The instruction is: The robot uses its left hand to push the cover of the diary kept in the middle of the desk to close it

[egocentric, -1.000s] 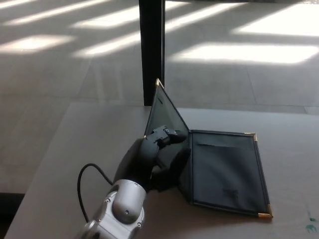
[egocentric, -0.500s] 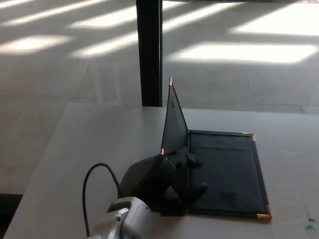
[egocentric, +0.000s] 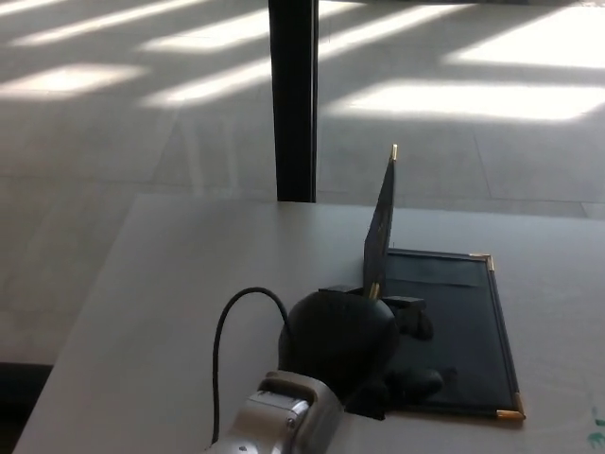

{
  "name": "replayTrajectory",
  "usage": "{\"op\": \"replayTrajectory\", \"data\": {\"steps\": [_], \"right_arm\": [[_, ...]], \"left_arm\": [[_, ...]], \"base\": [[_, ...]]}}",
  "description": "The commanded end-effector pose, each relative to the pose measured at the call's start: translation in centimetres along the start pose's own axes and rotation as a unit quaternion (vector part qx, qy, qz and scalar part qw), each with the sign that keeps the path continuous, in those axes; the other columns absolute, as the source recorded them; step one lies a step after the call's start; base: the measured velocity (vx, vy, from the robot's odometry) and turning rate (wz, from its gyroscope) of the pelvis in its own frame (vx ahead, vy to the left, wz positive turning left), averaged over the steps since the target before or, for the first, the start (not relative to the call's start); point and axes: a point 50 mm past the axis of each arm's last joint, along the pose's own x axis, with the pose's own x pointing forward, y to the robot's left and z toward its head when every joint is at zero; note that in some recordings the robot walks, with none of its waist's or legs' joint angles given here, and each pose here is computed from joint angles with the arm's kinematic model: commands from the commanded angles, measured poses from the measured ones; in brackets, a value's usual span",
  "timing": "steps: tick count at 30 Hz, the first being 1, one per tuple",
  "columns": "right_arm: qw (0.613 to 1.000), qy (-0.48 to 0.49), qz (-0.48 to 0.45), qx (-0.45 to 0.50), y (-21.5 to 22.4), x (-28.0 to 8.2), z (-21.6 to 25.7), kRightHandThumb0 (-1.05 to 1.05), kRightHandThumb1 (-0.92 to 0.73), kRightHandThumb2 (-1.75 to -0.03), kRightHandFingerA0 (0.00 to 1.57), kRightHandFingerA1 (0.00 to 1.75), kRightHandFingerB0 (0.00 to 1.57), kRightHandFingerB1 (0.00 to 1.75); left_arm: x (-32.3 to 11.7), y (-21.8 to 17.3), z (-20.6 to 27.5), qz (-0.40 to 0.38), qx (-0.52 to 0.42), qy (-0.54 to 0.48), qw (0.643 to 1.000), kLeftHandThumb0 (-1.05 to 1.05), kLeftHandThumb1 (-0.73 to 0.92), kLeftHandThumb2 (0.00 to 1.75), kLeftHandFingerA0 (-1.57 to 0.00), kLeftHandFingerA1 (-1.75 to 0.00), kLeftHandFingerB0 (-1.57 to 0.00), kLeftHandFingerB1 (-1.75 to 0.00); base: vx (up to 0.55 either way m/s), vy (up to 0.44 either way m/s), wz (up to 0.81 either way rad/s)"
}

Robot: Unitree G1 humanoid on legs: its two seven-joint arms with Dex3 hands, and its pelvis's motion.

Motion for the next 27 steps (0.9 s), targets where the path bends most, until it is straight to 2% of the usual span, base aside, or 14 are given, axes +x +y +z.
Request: {"op": "replayTrajectory", "data": {"steps": [1, 3, 4, 5, 11, 16, 17, 18, 19, 21, 22, 23, 24, 27], "right_arm": [[0.992, -0.056, 0.023, -0.110, 1.3, 1.9, 4.2, -0.86, -0.92, -0.74, 0.83, 0.90, 0.78, 0.72], [0.993, -0.047, 0.033, -0.100, 1.7, 2.2, 4.1, -0.79, -0.74, -1.24, 0.81, 0.90, 0.82, 0.79], [0.994, -0.038, 0.031, -0.101, 1.9, 2.2, 4.3, -0.89, -0.92, -0.74, 0.80, 0.92, 0.78, 0.74], [0.994, -0.037, 0.035, -0.101, 2.1, 2.0, 4.4, -0.90, -0.92, -0.74, 0.76, 0.94, 0.74, 0.74], [0.994, -0.037, 0.047, -0.089, 3.4, 2.5, 5.0, -0.85, -0.75, -1.23, 0.78, 0.90, 0.81, 0.78], [0.988, -0.063, 0.073, -0.119, 3.2, 3.4, 4.7, -0.88, -0.92, -0.75, 0.76, 0.93, 0.70, 0.75], [0.970, -0.094, 0.116, -0.190, 3.0, 2.9, 4.7, -0.90, -0.82, -1.10, 0.61, 0.94, 0.52, 0.81], [0.958, -0.099, 0.101, -0.250, 3.0, 3.0, 4.8, -0.92, -0.92, -0.91, 0.66, 0.91, 0.50, 0.77], [0.977, -0.091, 0.098, -0.165, 2.8, 3.0, 4.2, -0.83, -0.77, -1.24, 0.75, 0.86, 0.69, 0.69], [0.984, -0.072, 0.091, -0.137, 2.9, 3.1, 4.2, -0.96, -0.86, -0.67, 0.72, 0.85, 0.76, 0.62], [0.991, -0.041, 0.099, -0.079, 2.9, 3.2, 4.2, -0.96, -0.86, -0.67, 0.72, 0.85, 0.76, 0.62], [0.989, -0.034, 0.111, -0.094, 2.8, 3.1, 4.4, -0.88, -0.67, -1.20, 0.65, 0.81, 0.64, 0.67], [0.984, -0.019, 0.126, -0.124, 2.8, 3.0, 4.8, -0.97, -0.92, -0.68, 0.61, 0.81, 0.61, 0.67], [0.981, -0.014, 0.124, -0.149, 3.1, 3.4, 5.0, -0.94, -0.72, -1.25, 0.63, 0.84, 0.61, 0.70]], "left_arm": [[-3.3, -2.0, 19.5, 0.083, 0.244, -0.438, 0.861, -0.78, 0.86, 0.64, -0.99, -1.23, -0.65, -0.62], [-3.7, -2.7, 19.9, 0.070, 0.242, -0.441, 0.861, -0.76, 0.79, 0.65, -0.87, -0.89, -0.63, -0.58], [-3.9, -3.2, 20.0, 0.062, 0.247, -0.442, 0.860, -0.72, 0.64, 1.10, -0.79, -0.86, -0.59, -0.69], [-3.9, -3.4, 19.9, 0.058, 0.249, -0.441, 0.860, -0.75, 0.80, 0.64, -0.74, -0.84, -0.61, -0.61], [-3.7, -3.6, 18.9, 0.088, 0.254, -0.424, 0.865, -0.76, 0.87, 0.66, -0.71, -0.86, -0.62, -0.65], [-3.6, -1.3, 19.3, 0.149, 0.203, -0.427, 0.868, -0.72, 0.91, 0.67, -0.57, -0.77, -0.61, -0.63], [-3.7, -0.8, 19.5, 0.162, 0.192, -0.428, 0.868, -0.75, 0.71, 1.03, -0.50, -0.75, -0.57, -0.69], [-3.5, -0.3, 19.7, 0.176, 0.192, -0.429, 0.865, -0.74, 0.70, 1.02, -0.49, -0.74, -0.55, -0.68], [-3.2, 0.7, 20.5, 0.231, 0.197, -0.438, 0.846, -0.65, 0.86, 0.65, -0.54, -0.69, -0.65, -0.61], [-2.9, 1.7, 21.3, 0.252, 0.199, -0.446, 0.835, -0.57, 0.86, 0.65, -0.48, -0.69, -0.60, -0.61], [-2.7, 2.2, 21.6, 0.255, 0.204, -0.448, 0.832, -0.57, 0.86, 0.65, -0.48, -0.69, -0.60, -0.61], [-2.7, 2.6, 21.8, 0.256, 0.203, -0.447, 0.833, -0.54, 0.84, 0.65, -0.46, -0.69, -0.60, -0.60], [-2.6, 3.8, 22.5, 0.275, 0.204, -0.448, 0.826, -0.52, 0.81, 0.64, -0.52, -0.68, -0.64, -0.60], [-2.6, 6.2, 24.5, 0.326, 0.188, -0.455, 0.807, -0.54, 0.77, 0.62, -0.52, -0.68, -0.64, -0.60]], "base": [[0.00, 0.000, 0.00], [0.00, 0.000, 0.00], [0.00, 0.000, 0.00], [0.00, 0.000, 0.00], [0.00, 0.000, 0.00], [0.00, 0.000, 0.00], [0.00, 0.000, 0.00], [0.00, 0.000, 0.00], [0.00, 0.000, -0.06], [0.00, 0.000, 0.00], [0.00, 0.000, 0.00], [0.00, 0.000, 0.00], [0.00, 0.000, 0.00], [0.00, 0.000, 0.00]]}}
